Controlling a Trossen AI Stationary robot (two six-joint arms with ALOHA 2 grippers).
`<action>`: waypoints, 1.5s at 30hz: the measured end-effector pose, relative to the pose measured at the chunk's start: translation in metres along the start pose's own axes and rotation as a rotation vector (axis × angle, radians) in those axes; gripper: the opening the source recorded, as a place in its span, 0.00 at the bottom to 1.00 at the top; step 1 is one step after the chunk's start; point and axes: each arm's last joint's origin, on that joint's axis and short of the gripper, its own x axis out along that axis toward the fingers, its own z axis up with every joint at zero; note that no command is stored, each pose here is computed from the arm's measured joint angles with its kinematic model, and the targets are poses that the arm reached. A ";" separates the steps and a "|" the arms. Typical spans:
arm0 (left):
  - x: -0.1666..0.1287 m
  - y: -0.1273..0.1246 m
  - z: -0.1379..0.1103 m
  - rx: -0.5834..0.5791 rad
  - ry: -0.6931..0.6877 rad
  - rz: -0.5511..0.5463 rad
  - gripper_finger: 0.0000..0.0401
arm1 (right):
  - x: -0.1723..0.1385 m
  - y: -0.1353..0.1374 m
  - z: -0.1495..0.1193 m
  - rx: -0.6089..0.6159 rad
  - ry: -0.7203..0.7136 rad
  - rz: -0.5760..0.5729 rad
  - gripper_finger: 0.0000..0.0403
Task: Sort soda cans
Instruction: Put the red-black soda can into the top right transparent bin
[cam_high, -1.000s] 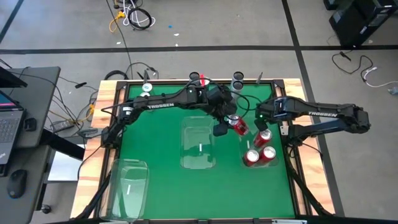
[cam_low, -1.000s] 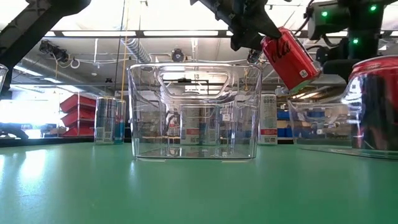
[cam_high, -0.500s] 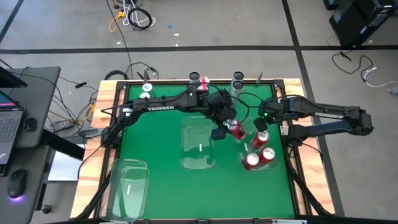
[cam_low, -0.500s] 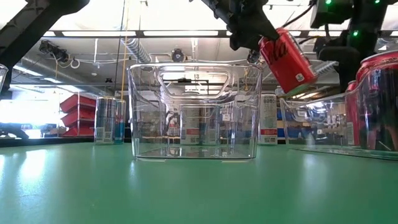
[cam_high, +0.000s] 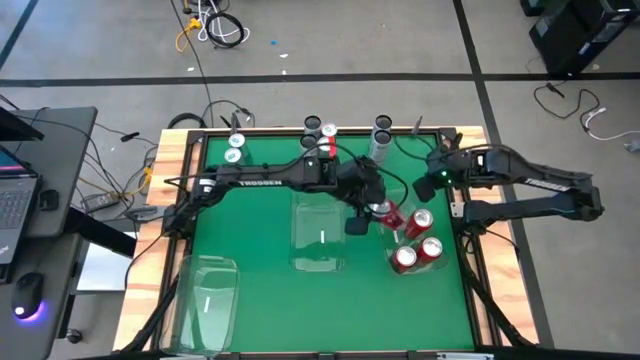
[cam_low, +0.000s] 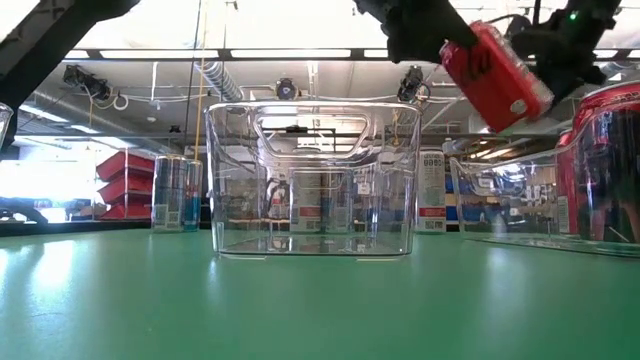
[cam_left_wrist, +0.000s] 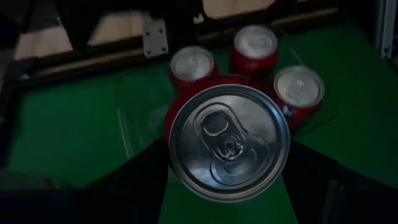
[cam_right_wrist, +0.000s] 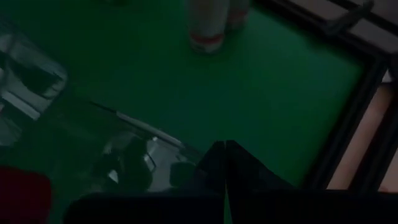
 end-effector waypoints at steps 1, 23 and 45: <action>0.003 0.000 -0.001 0.000 0.005 -0.002 0.65 | -0.002 0.000 0.001 -0.004 -0.010 0.004 0.00; 0.035 -0.001 -0.020 -0.033 0.086 -0.026 0.65 | -0.043 0.053 -0.040 -0.348 -0.285 0.535 0.00; 0.052 -0.007 -0.028 -0.077 0.116 -0.098 0.65 | -0.008 0.119 -0.076 -0.414 -0.377 0.440 0.00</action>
